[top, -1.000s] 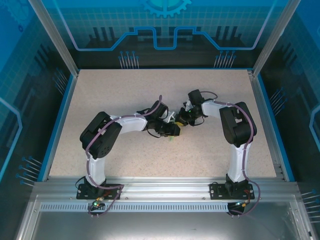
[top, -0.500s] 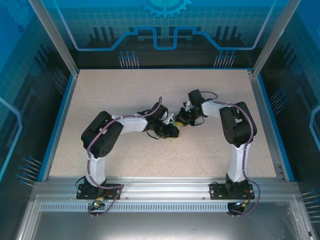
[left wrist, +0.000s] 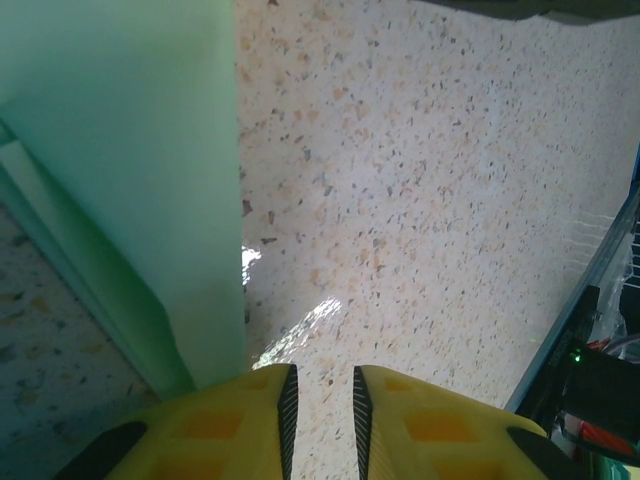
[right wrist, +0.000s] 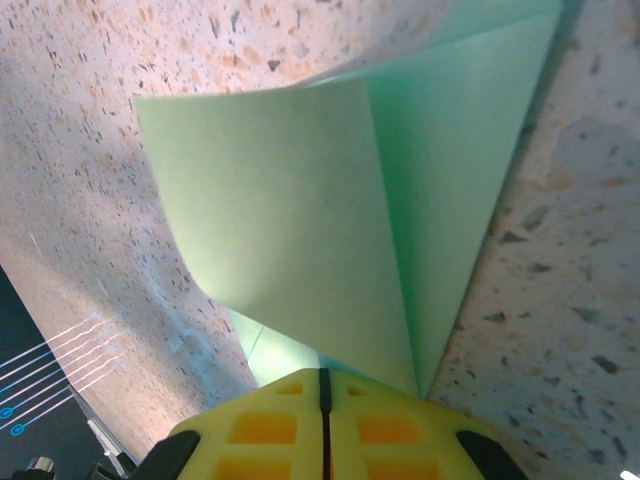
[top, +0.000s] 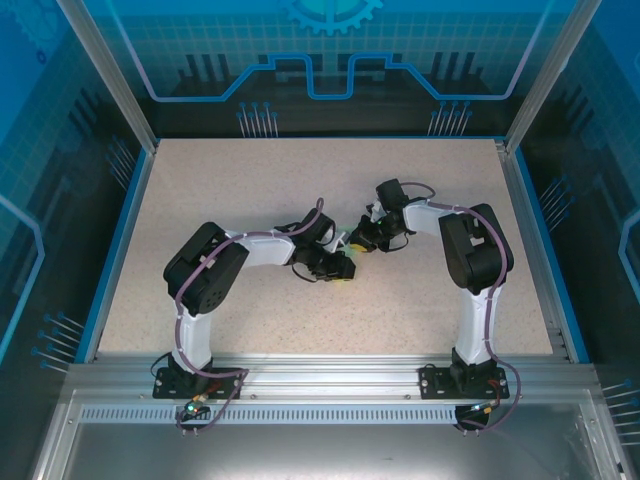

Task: Fold a paper plane with a square sheet of paper (fold left side to right side)
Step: Fold the wing for the fifth time at the center of the table.

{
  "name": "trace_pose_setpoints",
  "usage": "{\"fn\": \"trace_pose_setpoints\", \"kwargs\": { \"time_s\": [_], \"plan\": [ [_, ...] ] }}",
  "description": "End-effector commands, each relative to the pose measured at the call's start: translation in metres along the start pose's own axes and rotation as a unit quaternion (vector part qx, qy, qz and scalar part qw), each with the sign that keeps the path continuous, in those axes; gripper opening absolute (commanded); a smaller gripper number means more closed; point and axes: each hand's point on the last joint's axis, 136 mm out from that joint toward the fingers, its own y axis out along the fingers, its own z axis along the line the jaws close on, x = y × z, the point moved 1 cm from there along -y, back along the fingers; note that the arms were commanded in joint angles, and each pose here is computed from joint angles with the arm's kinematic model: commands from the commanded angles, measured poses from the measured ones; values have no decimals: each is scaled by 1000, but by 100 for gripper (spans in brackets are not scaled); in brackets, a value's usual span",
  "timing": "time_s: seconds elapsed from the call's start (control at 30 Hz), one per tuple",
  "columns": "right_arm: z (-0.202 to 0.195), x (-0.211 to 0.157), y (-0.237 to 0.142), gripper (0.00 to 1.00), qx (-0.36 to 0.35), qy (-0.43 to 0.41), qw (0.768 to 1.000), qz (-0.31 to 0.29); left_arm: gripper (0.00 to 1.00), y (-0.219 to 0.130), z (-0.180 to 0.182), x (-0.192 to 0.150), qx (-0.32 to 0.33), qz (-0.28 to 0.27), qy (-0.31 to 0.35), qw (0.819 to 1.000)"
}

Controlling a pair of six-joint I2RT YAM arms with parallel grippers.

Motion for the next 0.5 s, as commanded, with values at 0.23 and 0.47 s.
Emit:
{"fn": "trace_pose_setpoints", "kwargs": {
  "time_s": [0.23, 0.47],
  "plan": [
    [-32, -17, 18, 7, -56, 24, 998, 31, 23, 5, 33, -28, 49, 41, -27, 998],
    [-32, -16, 17, 7, -58, 23, 998, 31, 21, 0, 41, -54, 63, 66, -23, 996]
  ]
}}
